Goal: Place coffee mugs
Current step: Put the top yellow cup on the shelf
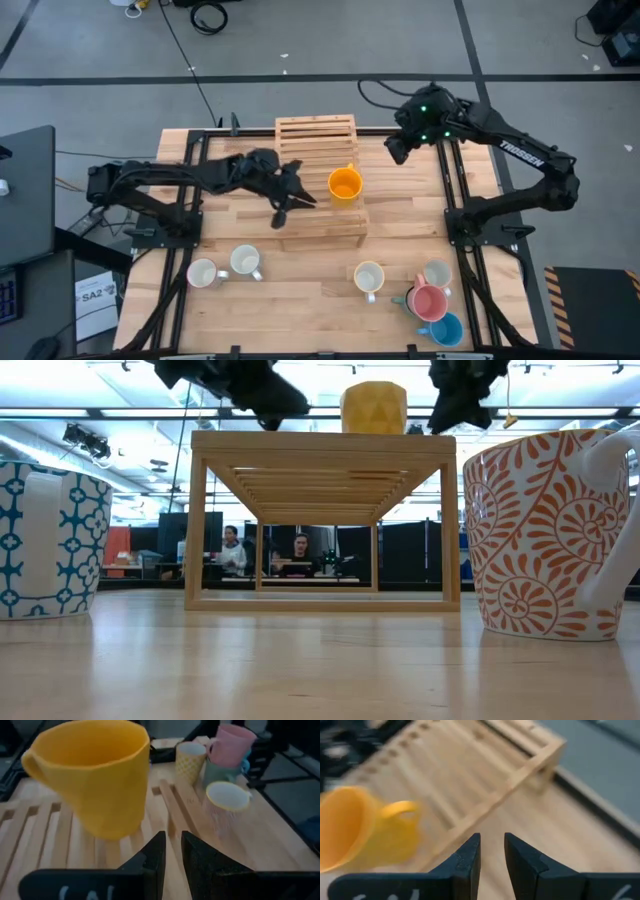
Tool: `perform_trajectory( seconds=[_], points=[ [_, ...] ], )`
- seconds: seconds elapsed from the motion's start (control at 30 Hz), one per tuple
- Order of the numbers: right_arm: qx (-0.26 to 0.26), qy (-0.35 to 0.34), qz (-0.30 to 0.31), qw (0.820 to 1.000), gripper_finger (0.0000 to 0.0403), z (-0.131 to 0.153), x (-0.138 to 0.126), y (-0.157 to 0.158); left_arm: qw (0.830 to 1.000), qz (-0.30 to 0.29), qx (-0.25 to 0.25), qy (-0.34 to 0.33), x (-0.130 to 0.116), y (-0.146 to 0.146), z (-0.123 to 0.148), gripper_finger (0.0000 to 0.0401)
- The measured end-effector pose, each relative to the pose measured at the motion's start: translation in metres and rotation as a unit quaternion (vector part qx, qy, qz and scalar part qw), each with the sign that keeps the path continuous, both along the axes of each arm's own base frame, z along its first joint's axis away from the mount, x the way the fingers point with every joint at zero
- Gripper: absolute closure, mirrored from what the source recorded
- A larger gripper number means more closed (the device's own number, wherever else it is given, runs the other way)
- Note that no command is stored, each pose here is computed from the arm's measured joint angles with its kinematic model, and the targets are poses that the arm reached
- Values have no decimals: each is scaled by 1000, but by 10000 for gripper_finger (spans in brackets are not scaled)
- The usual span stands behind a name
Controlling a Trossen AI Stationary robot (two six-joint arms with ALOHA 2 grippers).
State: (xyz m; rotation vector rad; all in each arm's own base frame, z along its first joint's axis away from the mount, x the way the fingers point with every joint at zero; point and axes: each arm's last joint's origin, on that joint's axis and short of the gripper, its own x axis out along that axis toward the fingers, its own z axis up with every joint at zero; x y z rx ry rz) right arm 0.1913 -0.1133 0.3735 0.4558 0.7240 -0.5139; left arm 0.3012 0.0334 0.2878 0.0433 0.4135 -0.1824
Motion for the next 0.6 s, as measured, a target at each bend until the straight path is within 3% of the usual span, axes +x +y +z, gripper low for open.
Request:
perform_trajectory(
  seconds=[0.1, 0.3, 0.6],
  points=[
    [-34, 13, -12, 999, 311, -12, 6, -2, 1000, 24, 5, -19, 11, -7, -3, 335],
    [-77, -24, 21, 997, 311, -26, 21, -3, 997, 65, 16, -45, 22, -11, -7, 335],
    [-64, -51, 77, 994, 311, -49, 34, 8, 992, 107, 32, -66, 25, -7, -4, 335]
  ],
)
